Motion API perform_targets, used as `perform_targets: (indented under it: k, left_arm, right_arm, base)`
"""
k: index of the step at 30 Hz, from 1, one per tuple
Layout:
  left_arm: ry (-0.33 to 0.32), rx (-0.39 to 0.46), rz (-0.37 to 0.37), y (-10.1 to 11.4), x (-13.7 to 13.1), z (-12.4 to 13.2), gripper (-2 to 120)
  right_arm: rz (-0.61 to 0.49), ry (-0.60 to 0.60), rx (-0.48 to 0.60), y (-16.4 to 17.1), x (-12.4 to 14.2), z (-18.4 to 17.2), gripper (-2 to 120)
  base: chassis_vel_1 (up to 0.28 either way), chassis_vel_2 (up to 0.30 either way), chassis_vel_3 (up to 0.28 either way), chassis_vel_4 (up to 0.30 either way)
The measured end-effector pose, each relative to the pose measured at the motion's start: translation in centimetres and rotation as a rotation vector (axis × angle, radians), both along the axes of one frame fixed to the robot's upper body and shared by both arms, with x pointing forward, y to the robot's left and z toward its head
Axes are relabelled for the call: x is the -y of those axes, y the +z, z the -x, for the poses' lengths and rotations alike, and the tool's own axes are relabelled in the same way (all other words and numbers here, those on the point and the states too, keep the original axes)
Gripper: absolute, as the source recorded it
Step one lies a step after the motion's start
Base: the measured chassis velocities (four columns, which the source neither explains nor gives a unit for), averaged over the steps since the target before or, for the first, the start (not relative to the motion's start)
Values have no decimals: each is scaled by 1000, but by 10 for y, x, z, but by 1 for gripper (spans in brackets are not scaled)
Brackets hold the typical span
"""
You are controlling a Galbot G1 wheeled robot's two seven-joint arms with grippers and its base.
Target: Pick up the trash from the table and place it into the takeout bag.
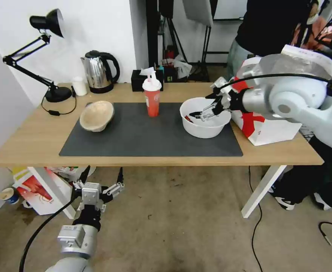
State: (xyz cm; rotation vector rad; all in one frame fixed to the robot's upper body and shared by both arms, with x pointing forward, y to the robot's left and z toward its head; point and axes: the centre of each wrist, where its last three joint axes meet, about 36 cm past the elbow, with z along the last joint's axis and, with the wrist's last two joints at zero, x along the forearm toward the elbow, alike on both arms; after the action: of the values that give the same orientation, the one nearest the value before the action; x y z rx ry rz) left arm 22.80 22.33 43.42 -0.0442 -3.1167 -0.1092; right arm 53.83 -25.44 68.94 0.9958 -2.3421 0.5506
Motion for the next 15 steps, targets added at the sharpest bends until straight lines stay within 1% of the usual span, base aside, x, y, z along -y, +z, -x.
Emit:
perform_targets:
  k: [10, 12, 13, 14, 15]
  left_arm:
    - [0, 0, 0, 0, 0, 0, 100]
    - [0, 0, 0, 0, 0, 0, 100]
    - [0, 0, 0, 0, 0, 0, 100]
    - [0, 0, 0, 0, 0, 0, 100]
    - [0, 0, 0, 0, 0, 0, 100]
  right_arm:
    - [13, -8, -23, -4, -4, -6, 100]
    - [22, -5, -57, -11, -15, -17, 100]
    - [37, 2, -101, -20, -30, -32, 100]
    - [44, 6, -117, -23, -37, -37, 100]
    - [44, 6, -117, -23, -37, -37, 100]
  base:
    - [0, 0, 0, 0]
    - [0, 0, 0, 0]
    - [0, 0, 0, 0]
    - [0, 0, 0, 0]
    - [0, 0, 0, 0]
